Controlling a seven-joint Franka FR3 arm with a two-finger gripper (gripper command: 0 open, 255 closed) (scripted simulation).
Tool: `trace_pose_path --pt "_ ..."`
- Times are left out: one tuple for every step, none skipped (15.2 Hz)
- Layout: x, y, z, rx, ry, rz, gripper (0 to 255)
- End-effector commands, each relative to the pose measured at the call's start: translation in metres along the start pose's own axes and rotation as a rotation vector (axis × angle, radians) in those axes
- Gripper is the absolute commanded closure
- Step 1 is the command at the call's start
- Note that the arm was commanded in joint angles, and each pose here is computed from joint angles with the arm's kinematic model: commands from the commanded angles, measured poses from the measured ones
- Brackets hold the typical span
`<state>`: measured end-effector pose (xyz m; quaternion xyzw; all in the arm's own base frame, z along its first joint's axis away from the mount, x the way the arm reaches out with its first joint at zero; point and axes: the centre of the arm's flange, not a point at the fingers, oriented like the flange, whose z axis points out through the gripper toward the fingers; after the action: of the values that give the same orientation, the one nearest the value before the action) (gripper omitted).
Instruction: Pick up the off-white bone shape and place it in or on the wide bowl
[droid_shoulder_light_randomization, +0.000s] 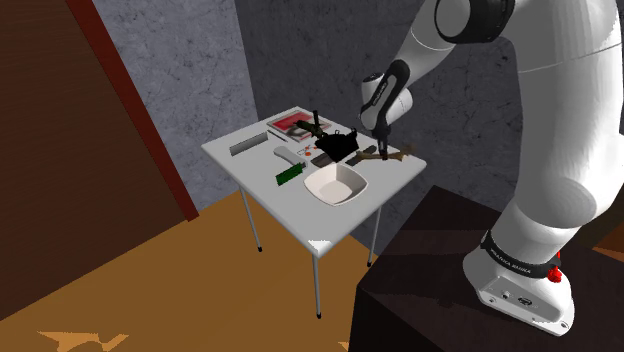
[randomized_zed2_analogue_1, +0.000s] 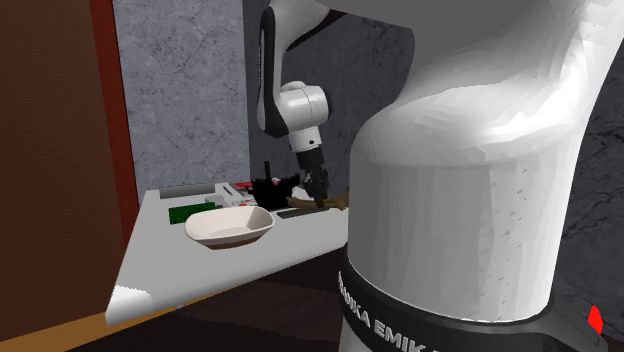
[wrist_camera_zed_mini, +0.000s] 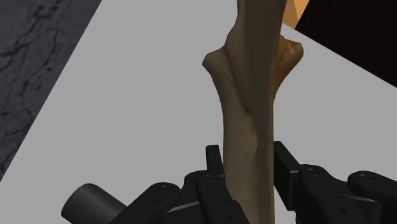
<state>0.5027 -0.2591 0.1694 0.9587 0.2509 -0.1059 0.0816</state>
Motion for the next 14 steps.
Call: trace_pose_path --pt "-0.004 0.002 -0.010 0.000 0.000 0.000 255" --pt "-0.005 0.003 -0.016 0.000 0.000 0.000 255" --pt "-0.006 0.003 -0.021 0.000 0.000 0.000 255" --pt "-0.007 0.004 -0.026 0.000 0.000 0.000 255" --pt "-0.009 0.004 -0.031 0.000 0.000 0.000 255" --pt "-0.010 0.005 -0.036 0.000 0.000 0.000 255" --pt "-0.011 0.005 -0.041 0.000 0.000 0.000 255" --pt "-0.013 0.006 -0.046 0.000 0.000 0.000 255" --pt "-0.014 0.007 -0.051 0.000 0.000 0.000 255" --pt "-0.015 0.007 -0.056 0.000 0.000 0.000 255" --pt "-0.016 0.008 -0.061 0.000 0.000 0.000 255" --pt "-0.018 0.008 -0.066 0.000 0.000 0.000 255" --pt "-0.019 0.009 -0.072 0.000 0.000 0.000 255" --pt "-0.020 0.009 -0.073 0.000 0.000 0.000 255"
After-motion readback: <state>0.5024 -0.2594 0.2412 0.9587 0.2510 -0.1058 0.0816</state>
